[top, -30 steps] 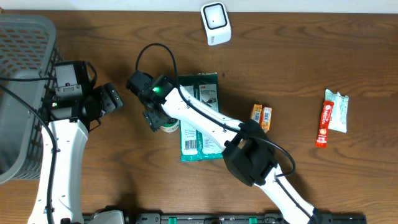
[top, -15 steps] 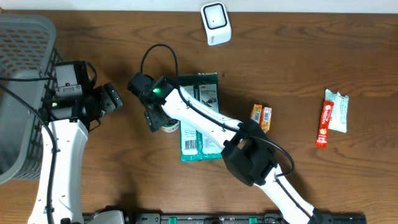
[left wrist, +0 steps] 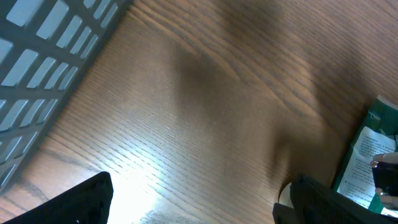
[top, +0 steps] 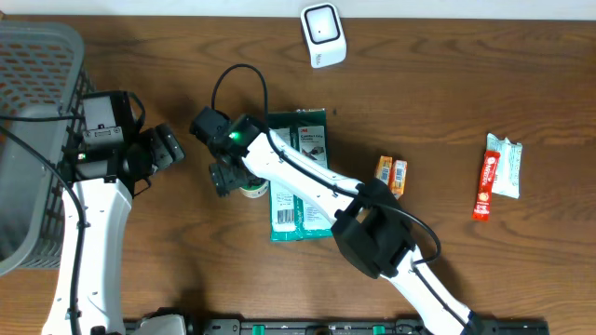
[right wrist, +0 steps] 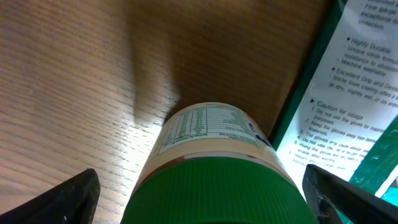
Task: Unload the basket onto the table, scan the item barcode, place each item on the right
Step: 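Close the right gripper around the green-lidded jar and secure it, then lift the jar with the right gripper and hold it under the scanner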
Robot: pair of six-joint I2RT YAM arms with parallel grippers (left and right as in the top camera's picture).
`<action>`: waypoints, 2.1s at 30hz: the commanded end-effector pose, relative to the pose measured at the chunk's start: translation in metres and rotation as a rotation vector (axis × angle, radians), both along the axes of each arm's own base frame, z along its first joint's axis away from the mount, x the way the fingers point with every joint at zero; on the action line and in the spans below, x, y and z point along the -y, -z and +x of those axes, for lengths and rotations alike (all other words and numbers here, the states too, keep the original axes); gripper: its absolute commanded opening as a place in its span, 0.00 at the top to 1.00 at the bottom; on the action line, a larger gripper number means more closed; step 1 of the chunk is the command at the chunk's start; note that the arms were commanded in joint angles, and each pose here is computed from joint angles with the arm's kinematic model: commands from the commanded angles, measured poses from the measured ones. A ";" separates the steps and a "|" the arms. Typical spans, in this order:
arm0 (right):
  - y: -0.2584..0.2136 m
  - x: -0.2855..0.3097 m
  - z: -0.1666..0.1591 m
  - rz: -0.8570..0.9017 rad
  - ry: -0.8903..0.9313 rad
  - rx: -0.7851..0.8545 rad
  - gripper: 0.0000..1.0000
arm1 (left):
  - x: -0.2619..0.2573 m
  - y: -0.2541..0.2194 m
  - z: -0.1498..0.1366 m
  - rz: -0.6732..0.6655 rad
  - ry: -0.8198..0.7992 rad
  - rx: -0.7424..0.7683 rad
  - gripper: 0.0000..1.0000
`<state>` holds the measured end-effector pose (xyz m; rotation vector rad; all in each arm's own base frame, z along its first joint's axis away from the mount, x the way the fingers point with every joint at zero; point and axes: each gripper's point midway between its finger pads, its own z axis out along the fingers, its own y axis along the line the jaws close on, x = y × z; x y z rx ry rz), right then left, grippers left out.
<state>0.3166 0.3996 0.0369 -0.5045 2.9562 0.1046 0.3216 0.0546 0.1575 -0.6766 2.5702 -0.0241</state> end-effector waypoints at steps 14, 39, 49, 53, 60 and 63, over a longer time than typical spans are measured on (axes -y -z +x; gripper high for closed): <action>0.005 0.015 0.004 -0.022 0.121 -0.036 0.21 | -0.003 -0.004 0.002 0.007 -0.011 0.010 0.08; -0.074 0.016 0.034 0.030 0.020 0.176 0.49 | -0.003 -0.004 0.002 0.007 -0.011 0.010 0.08; -0.198 0.055 0.068 0.112 0.039 0.472 0.85 | -0.003 -0.004 0.002 0.007 -0.011 0.010 0.08; -0.255 0.083 0.071 0.189 0.097 0.555 0.99 | -0.003 -0.004 0.002 0.007 -0.011 0.010 0.08; -0.333 0.142 0.084 0.249 0.112 0.725 0.99 | -0.003 -0.004 0.002 0.007 -0.011 0.010 0.08; -0.339 0.161 0.104 0.252 0.172 0.763 0.99 | -0.003 -0.004 0.002 0.007 -0.011 0.010 0.08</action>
